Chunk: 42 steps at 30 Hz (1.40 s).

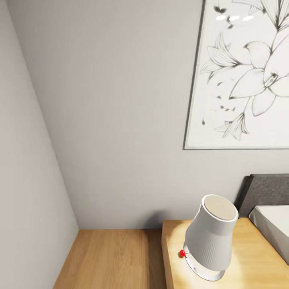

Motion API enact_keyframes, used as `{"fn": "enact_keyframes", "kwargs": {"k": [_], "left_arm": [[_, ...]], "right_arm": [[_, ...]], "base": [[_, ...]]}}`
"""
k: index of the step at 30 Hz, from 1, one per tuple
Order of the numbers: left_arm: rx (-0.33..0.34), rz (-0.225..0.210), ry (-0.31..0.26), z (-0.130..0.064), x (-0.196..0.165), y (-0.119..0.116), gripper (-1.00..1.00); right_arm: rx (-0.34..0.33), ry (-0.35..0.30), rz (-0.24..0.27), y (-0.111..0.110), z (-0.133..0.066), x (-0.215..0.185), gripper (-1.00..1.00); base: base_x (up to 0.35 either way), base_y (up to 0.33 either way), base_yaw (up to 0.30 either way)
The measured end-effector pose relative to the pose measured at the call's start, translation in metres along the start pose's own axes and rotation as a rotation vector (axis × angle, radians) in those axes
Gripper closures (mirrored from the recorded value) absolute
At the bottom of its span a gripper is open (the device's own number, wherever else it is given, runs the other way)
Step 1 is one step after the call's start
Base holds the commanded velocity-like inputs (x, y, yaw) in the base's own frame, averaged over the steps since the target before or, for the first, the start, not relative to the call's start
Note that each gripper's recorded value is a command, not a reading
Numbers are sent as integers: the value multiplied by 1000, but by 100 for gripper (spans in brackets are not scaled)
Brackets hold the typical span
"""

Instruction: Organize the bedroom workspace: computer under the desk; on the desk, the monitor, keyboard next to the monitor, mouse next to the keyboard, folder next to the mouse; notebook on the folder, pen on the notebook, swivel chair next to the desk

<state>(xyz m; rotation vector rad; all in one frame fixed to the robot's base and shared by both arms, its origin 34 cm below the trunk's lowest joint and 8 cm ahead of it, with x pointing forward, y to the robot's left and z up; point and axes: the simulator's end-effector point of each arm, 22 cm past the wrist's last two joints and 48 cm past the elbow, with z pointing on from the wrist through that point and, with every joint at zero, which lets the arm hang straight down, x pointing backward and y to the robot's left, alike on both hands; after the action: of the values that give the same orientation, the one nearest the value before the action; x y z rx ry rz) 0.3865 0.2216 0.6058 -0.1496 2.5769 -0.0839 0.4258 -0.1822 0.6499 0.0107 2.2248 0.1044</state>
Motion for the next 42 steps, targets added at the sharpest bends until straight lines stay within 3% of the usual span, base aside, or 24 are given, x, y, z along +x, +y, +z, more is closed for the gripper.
{"fn": "enact_keyframes", "kwargs": {"k": [4,7,13,20,24,33,42], "left_arm": [[-10,-98,-15,0,-4,5,-100],[-24,-131,-31,-1,3,11,-100],[-43,-144,-84,-3,3,17,-100],[-51,-147,-105,-4,1,19,-100],[-51,-147,-105,-4,2,19,-100],[-54,-146,-47,-6,31,18,-100],[-62,-148,-41,-6,34,22,-100]], "right_arm": [[21,-31,28,0,3,-12,-100],[29,-16,31,-2,-2,-1,-100],[33,-54,36,0,-7,0,-100],[38,-74,36,-3,-8,-3,-100],[39,-77,36,-4,-9,-3,-100],[40,-84,32,-6,-8,-5,-100],[48,-90,26,-13,-8,-7,-100]], "base": [[0,0,0],[0,0,0],[0,0,-8],[0,0,-177],[0,0,-246],[0,0,-263],[0,0,-266]]}}
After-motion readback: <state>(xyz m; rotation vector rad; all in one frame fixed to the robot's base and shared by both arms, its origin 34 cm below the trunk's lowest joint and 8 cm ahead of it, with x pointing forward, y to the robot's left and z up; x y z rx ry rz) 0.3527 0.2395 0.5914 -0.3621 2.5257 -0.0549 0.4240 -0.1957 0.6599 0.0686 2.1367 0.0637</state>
